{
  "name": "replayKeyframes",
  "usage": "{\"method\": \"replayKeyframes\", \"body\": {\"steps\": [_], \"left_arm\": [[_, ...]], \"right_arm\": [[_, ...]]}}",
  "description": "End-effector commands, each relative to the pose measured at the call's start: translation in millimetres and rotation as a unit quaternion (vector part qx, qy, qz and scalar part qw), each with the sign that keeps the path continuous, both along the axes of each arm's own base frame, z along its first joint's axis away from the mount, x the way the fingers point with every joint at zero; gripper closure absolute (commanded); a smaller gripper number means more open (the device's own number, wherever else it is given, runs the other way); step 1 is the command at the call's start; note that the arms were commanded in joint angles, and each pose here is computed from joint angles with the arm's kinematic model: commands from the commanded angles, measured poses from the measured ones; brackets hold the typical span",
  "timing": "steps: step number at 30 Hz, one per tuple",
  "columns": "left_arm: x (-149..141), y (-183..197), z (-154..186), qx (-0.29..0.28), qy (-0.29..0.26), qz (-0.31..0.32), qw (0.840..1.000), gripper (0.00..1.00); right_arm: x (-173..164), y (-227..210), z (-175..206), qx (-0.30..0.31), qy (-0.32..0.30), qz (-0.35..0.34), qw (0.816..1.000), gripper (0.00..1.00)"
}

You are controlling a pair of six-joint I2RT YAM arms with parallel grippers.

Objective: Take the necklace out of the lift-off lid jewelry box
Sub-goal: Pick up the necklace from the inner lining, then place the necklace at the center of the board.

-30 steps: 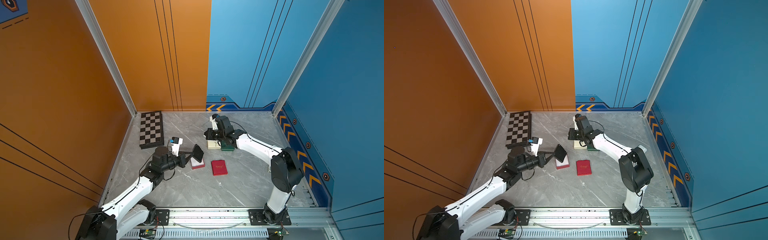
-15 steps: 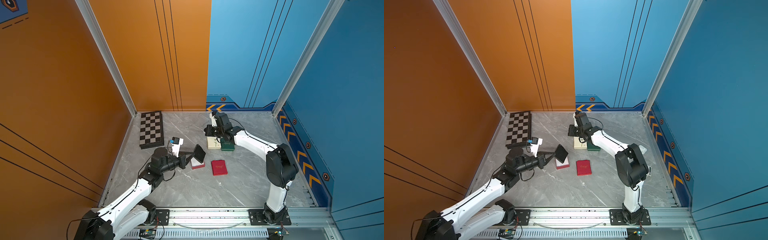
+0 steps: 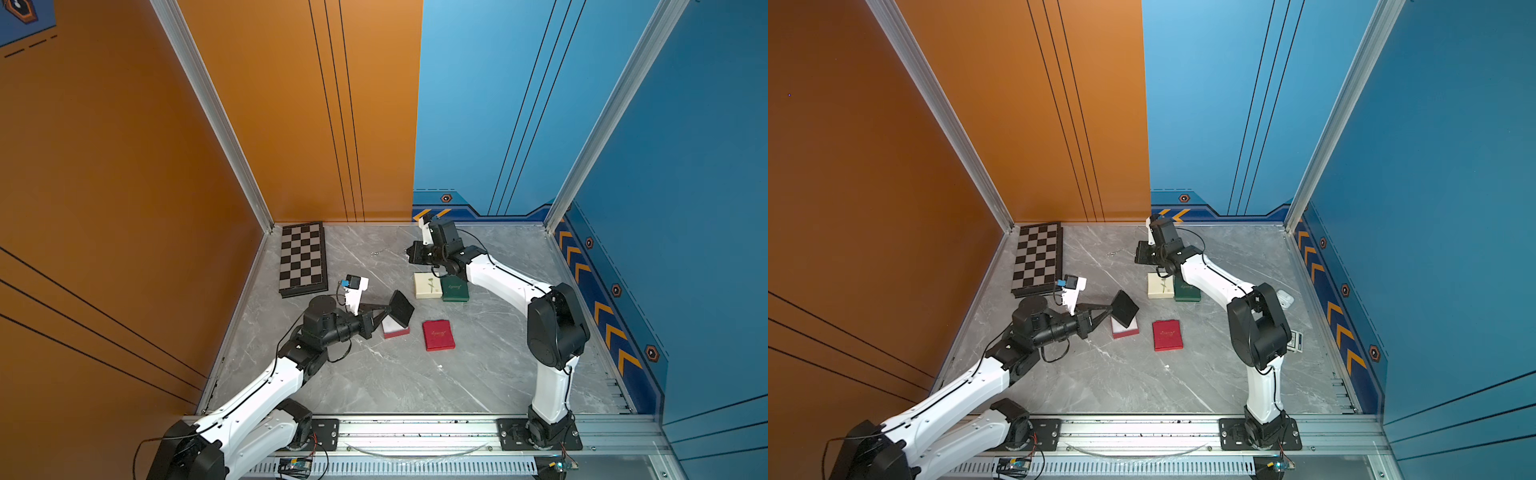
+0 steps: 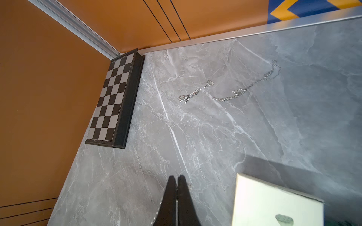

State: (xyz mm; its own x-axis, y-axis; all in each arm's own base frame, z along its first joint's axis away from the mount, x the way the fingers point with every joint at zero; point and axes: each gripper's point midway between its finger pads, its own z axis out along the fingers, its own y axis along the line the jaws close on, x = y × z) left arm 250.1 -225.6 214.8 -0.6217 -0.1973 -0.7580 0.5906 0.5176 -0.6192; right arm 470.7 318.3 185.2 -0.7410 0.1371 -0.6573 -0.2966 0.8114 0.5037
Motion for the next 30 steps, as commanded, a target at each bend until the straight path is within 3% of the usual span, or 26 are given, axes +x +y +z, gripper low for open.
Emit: {"method": "replayKeyframes", "body": {"steps": [1, 15, 22, 24, 30], "left_arm": [[-7.1, -4.9, 9.5, -0.005, -0.023, -0.022, 0.999, 1.0], [-10.3, 2.1, 8.1, -0.01, -0.025, 0.001, 1.0, 1.0], [8.1, 39.7, -1.4, 0.014, -0.023, 0.12, 0.992, 1.0], [8.8, 50.5, -0.3, 0.02, -0.029, 0.146, 0.989, 1.0], [2.9, 73.2, 4.5, 0.028, -0.045, 0.19, 0.98, 1.0]], "right_arm": [[6.0, 2.8, 0.5, -0.001, 0.0, 0.009, 1.0, 1.0], [29.8, 2.8, 2.9, 0.008, -0.005, 0.001, 1.0, 1.0], [42.8, -7.7, 10.3, 0.008, -0.011, -0.001, 1.0, 1.0], [49.0, -11.1, -4.5, 0.003, 0.0, -0.003, 1.0, 1.0], [62.0, -27.2, -19.0, -0.004, 0.009, -0.009, 1.0, 1.0]]}}
